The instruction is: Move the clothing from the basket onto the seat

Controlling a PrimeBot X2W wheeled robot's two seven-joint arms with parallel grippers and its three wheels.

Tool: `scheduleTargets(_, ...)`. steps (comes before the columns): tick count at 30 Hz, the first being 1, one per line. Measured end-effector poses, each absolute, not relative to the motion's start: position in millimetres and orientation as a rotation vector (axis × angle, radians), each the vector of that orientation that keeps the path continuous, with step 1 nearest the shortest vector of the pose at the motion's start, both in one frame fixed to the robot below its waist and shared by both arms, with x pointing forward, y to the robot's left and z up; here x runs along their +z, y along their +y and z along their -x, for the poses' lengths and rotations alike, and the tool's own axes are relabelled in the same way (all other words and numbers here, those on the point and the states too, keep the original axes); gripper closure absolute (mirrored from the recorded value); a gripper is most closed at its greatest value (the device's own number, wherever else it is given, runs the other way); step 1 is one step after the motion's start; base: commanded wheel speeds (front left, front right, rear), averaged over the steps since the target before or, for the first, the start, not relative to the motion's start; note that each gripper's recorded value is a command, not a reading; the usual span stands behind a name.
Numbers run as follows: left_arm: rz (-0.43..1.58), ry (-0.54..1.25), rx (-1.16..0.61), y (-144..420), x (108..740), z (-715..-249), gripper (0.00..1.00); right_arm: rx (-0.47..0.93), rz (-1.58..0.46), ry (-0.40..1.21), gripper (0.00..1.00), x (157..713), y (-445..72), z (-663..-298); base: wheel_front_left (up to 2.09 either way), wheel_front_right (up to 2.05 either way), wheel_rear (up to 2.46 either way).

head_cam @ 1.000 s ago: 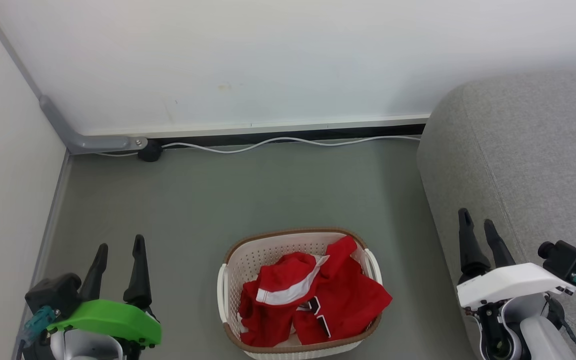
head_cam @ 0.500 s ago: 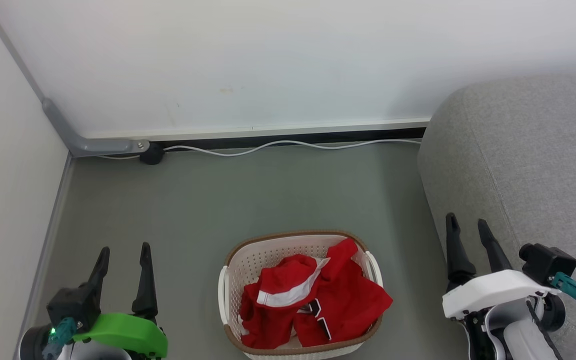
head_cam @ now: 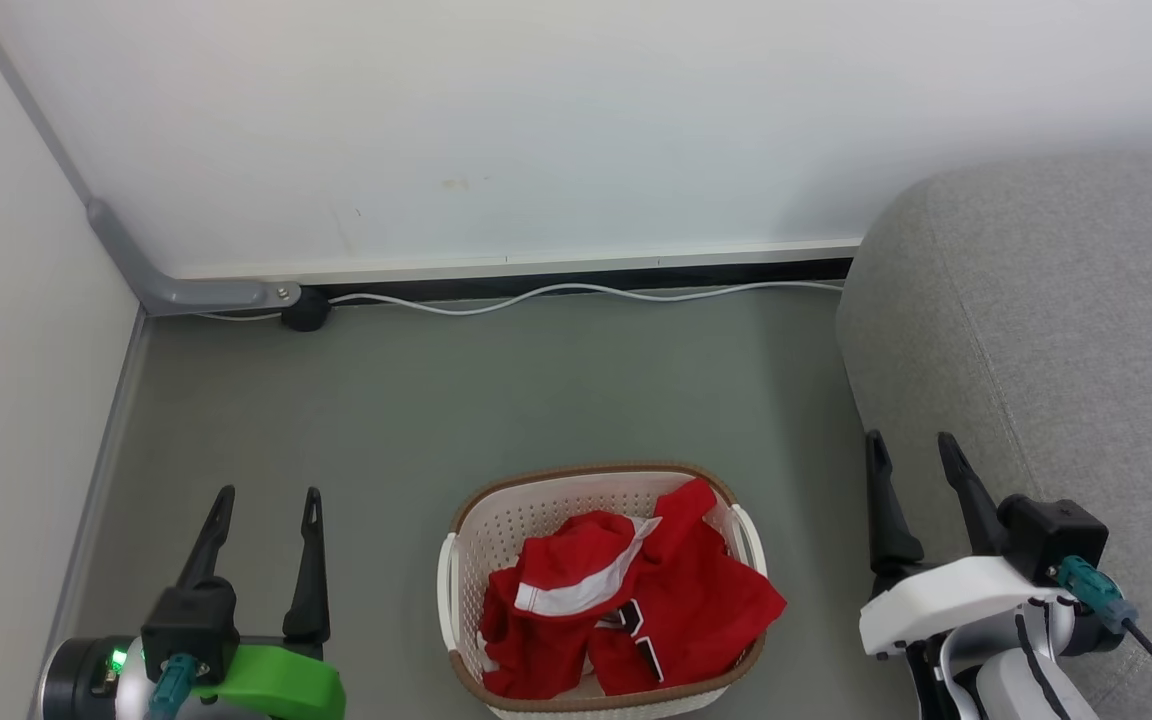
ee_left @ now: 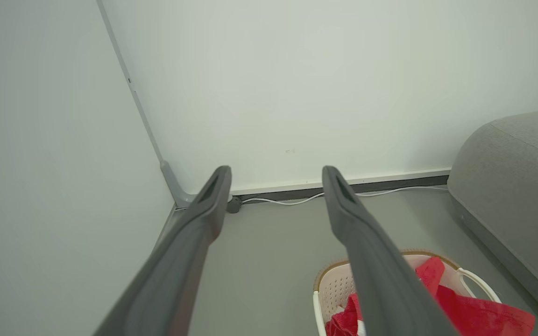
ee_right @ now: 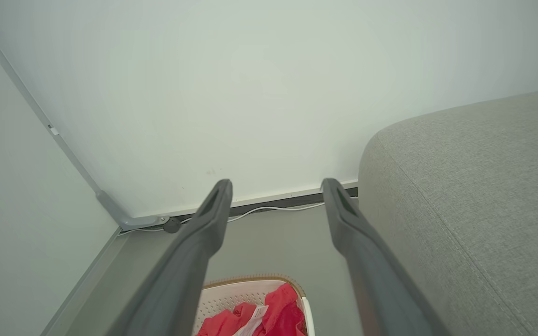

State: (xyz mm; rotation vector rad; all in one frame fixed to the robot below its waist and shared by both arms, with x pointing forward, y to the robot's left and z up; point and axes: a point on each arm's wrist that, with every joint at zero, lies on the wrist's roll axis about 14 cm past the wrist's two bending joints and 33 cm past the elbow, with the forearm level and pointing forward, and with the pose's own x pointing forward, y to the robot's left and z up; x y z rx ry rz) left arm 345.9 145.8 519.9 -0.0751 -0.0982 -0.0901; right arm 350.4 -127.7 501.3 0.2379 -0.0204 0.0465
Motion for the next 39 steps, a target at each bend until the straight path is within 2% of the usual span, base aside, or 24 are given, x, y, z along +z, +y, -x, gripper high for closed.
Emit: scheduleTargets(39, 0.050, -0.063, -0.081, 152, 506, -344, 0.00, 0.054, -0.208, -0.022, 0.00, 500, -124, -350, 0.00, 0.00, 0.00)
